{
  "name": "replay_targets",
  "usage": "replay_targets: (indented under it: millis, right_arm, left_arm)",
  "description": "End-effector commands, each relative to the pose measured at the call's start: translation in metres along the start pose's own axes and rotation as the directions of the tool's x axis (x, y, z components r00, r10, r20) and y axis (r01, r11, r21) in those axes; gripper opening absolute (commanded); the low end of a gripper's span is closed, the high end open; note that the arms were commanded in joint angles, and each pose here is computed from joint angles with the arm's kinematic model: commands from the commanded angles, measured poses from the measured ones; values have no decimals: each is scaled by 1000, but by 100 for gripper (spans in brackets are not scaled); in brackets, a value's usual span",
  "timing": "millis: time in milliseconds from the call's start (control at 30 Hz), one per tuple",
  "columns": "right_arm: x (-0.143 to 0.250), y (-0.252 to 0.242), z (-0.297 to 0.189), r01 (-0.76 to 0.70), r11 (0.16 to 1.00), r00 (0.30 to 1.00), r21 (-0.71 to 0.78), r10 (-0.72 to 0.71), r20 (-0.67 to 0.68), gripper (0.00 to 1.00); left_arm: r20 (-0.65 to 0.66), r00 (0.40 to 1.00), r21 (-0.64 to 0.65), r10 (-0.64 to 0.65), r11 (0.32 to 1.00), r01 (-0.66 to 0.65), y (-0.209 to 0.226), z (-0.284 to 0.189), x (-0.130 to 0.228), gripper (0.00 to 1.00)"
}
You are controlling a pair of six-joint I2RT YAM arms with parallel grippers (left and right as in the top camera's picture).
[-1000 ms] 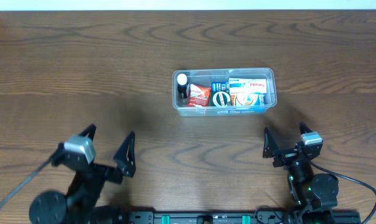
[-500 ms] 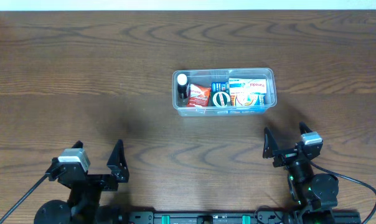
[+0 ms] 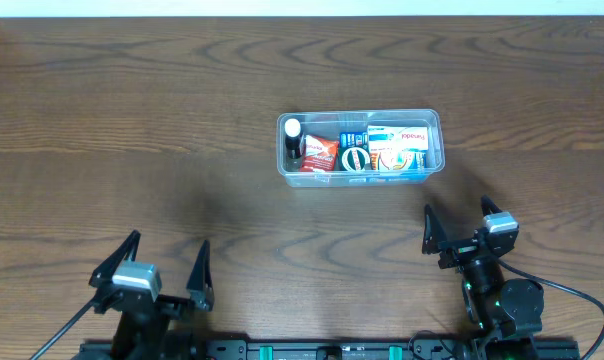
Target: Pack container
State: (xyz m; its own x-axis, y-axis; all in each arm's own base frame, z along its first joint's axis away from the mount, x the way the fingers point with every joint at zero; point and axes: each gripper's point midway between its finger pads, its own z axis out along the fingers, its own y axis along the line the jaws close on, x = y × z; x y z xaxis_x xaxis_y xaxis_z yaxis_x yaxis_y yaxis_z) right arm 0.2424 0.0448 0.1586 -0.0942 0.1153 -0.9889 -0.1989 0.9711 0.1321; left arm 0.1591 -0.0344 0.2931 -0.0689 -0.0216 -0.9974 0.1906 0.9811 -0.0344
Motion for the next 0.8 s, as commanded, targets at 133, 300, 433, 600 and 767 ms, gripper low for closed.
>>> replay_targets:
  millis: [133,300,433,600,767]
  right_arm:
    - [2,-1,0,-4,1000,1000,5,4,-6,99]
    - [2,-1,0,-4,1000,1000,5,4,-6,99]
    - [2,0,0,-4,1000,1000,5,4,-5,99]
    - [2,-1,0,-4,1000,1000,5,4,-6,99]
    - [2,-1,0,-4,1000,1000,5,4,-6,99]
  left_arm:
    - [121,990,10,76,997,-78,11,37,8,98]
    - [123,991,14,45,999,-47,20,62,43,98]
    - [116,993,13,34,999,-36,25,75,69,98]
    - [125,992,15,30,999,-32,28,83,89,98]
    - [41,999,0,4,1000,-4,32,88,118,98]
